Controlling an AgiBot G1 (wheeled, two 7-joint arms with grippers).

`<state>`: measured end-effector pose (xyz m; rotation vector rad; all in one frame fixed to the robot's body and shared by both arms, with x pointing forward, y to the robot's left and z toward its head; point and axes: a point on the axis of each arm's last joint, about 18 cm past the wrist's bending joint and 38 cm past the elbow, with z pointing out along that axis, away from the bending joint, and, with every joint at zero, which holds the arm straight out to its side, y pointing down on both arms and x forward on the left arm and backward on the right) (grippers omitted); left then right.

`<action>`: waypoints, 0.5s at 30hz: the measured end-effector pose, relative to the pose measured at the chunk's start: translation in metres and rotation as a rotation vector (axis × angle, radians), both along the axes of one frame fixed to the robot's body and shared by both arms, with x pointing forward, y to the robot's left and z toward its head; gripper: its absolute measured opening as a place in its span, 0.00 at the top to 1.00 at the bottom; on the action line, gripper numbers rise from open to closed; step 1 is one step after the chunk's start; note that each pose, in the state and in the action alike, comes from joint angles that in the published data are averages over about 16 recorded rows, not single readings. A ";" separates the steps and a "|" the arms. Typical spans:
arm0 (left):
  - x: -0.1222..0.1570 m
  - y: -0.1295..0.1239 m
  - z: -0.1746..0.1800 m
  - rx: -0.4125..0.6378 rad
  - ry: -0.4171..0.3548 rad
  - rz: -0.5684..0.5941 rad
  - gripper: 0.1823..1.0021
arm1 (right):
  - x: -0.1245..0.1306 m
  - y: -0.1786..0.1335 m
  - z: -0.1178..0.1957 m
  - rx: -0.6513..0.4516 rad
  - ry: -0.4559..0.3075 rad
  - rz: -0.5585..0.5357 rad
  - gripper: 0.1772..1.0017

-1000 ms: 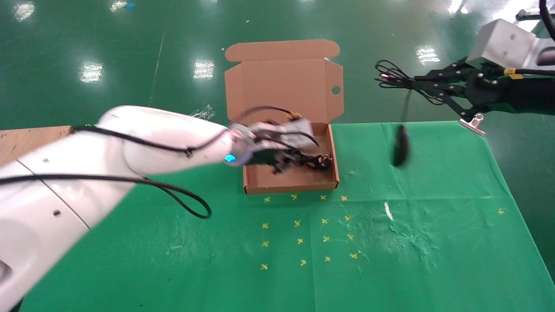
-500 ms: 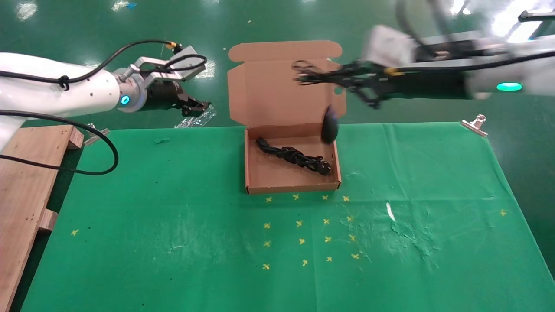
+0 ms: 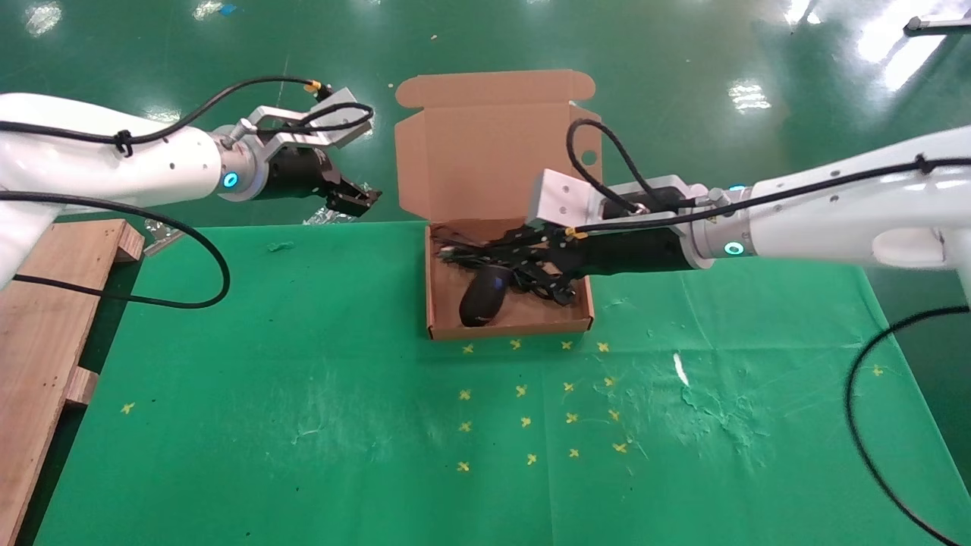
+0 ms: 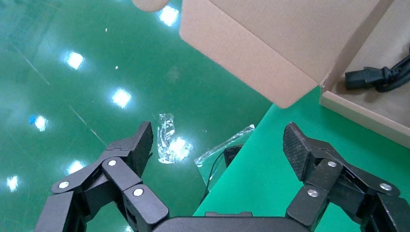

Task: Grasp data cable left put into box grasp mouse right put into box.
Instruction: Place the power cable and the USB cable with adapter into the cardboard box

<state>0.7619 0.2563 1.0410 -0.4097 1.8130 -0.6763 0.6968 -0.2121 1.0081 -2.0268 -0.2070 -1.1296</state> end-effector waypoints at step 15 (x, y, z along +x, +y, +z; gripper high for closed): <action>0.001 0.001 0.001 -0.004 0.000 0.001 0.00 | 0.017 -0.012 -0.020 0.009 0.014 -0.084 0.94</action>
